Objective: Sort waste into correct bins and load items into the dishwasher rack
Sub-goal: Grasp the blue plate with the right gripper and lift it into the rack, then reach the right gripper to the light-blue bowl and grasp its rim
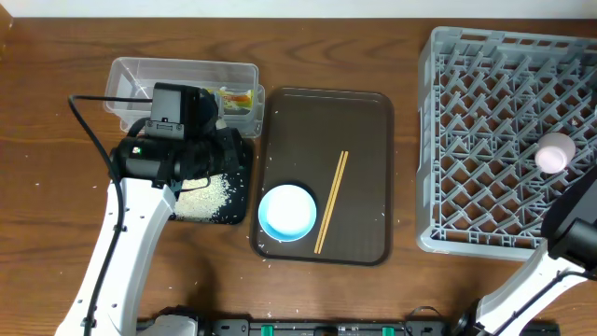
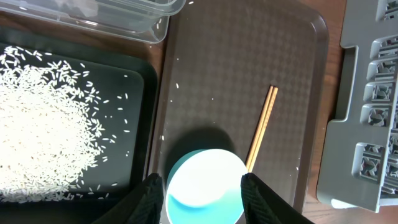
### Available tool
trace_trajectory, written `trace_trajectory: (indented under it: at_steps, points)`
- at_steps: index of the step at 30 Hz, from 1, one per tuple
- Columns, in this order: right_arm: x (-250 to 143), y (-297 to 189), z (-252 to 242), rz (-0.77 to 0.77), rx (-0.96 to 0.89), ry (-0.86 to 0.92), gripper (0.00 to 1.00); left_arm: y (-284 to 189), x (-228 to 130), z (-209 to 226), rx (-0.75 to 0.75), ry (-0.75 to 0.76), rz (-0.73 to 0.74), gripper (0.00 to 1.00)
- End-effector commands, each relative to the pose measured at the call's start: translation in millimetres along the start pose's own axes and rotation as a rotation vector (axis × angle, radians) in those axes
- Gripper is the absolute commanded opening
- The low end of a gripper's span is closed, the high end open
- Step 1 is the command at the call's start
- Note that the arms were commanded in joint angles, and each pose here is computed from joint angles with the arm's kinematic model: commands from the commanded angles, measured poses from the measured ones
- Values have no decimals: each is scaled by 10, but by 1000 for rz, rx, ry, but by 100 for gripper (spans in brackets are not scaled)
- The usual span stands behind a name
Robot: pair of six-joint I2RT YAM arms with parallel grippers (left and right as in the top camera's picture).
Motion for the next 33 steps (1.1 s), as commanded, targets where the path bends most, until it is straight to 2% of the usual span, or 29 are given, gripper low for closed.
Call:
trace_trajectory:
  at_steps: [1, 8, 13, 15, 19, 23, 27, 31, 33]
  points:
    - [122, 10, 40, -76, 20, -135, 1, 16, 15, 38, 16, 11, -4, 44]
    - [162, -41, 318, -126, 127, -183, 1, 16, 19, 34, 15, 11, -6, 44]
    - [89, -102, 566, -95, 219, -125, 1, 16, 18, 34, 14, 7, -5, 44]
    - [78, -138, 625, -83, 244, -74, 5, 16, 18, 34, 15, -6, -5, 44]
    - [51, -222, 737, -52, 288, 21, 18, 16, 17, 34, 15, -9, -5, 44]
    - [32, -385, 904, -29, 344, 8, 54, 16, 17, 34, 15, -11, -5, 44]
    - [66, -487, 857, -11, 316, 60, 82, 16, 17, 34, 15, -11, -5, 44]
    - [158, -652, 532, -57, 301, 145, 99, 16, 17, 35, 15, -11, -5, 44]
    - [233, -781, 319, -116, 317, 186, 99, 16, 17, 35, 15, -11, -5, 44]
Point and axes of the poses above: each gripper's point midway between its finger pads, its own y axis out along the fingers, its own z axis along the line the jaws close on, x = y × z, the point moved 2 cm from there along -y, back along the fingers, and after that the axes turned 15 degrees about -y, right-handed, at the moved point
